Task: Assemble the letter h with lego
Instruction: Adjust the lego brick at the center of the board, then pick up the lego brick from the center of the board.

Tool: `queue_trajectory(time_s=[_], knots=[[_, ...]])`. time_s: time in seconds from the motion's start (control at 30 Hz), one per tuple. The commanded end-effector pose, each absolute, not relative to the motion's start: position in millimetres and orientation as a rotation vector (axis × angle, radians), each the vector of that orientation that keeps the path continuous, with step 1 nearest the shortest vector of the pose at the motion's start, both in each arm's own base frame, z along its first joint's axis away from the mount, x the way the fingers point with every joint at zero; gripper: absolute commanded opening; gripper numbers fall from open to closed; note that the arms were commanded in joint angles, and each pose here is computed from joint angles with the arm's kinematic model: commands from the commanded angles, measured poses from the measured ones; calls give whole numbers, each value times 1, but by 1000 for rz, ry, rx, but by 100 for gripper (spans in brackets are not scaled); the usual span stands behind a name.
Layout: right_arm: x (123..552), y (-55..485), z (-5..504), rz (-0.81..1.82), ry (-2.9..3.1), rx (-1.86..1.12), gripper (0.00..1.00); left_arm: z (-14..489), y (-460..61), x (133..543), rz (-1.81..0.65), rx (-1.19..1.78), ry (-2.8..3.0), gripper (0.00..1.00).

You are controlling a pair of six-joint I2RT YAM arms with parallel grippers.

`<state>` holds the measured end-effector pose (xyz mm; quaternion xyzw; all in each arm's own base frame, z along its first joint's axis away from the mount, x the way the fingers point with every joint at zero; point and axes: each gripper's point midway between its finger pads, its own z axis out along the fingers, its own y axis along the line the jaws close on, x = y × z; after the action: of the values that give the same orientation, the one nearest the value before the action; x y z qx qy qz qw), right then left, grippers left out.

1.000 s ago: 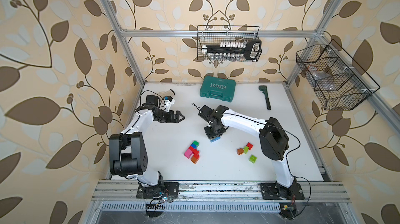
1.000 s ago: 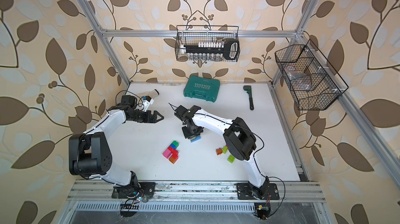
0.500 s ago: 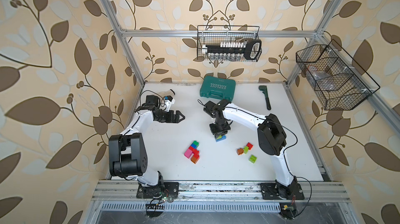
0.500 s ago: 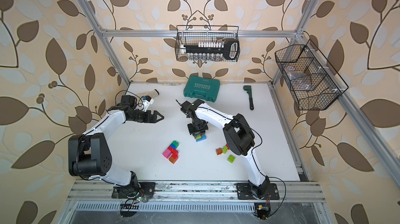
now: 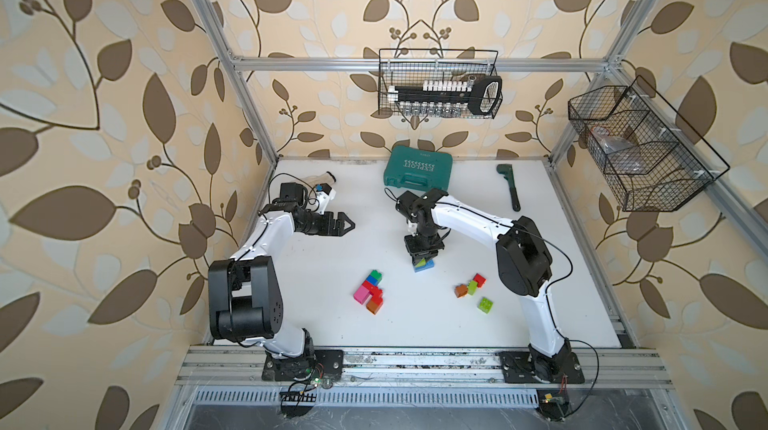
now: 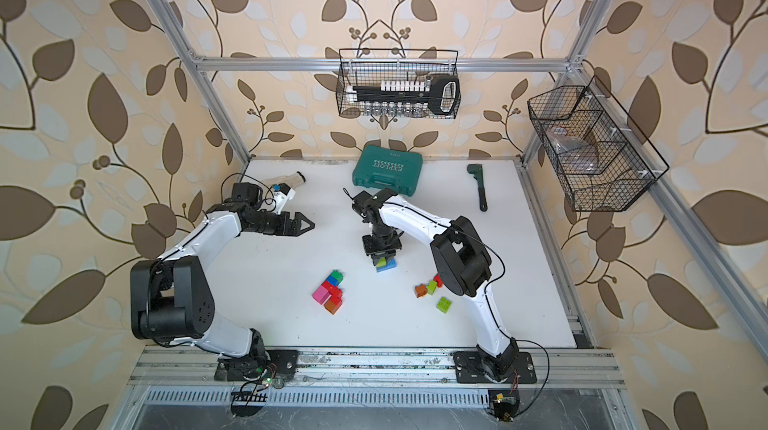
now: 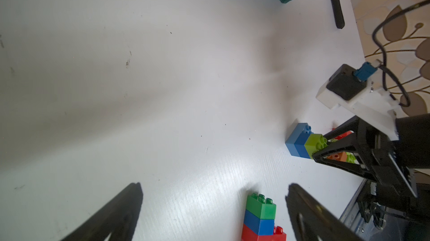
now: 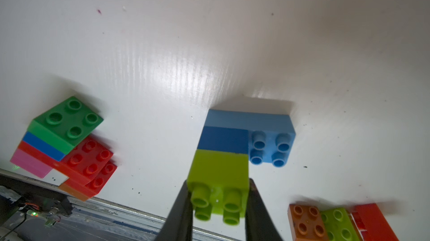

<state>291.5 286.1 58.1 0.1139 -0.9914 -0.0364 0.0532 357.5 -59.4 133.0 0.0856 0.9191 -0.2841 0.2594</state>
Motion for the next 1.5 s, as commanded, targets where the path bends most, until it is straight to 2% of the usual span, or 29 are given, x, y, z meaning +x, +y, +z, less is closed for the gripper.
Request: queue_trajectory(time_s=[0.0,0.03,0.13,0.23,0.4,0.57,0.73,0.83,0.93,1.0,1.1,1.2,1.47], knots=[[308,264,45,94,-3067,313,29,151,-51,357,-687,266,2448,99],[314,269,53,59,-3095,313,38,151,-50,357,-671,272,2443,99],[321,280,67,-28,-3128,322,54,151,-48,360,-630,326,2421,99],[324,287,84,-106,-3156,324,59,156,-46,360,-608,376,2434,99],[318,271,120,-148,-3267,271,60,177,-55,358,-663,416,2376,99],[297,210,147,-127,-3411,54,61,192,-81,346,-770,498,2294,99],[253,147,134,-33,-3395,-186,59,176,-124,328,-757,715,2350,99],[235,117,116,41,-3346,-497,54,172,-145,324,-798,773,2365,99],[233,111,97,-36,-3289,-731,54,168,-164,318,-833,825,2376,99],[238,112,89,-67,-3272,-784,54,164,-173,313,-839,862,2378,99],[242,100,74,-11,-3189,-978,59,159,-175,310,-811,880,2412,99],[240,94,57,31,-3043,-1162,56,155,-172,308,-787,886,2420,99],[246,117,28,-169,-2939,-1300,57,154,-171,307,-771,885,2419,99]])
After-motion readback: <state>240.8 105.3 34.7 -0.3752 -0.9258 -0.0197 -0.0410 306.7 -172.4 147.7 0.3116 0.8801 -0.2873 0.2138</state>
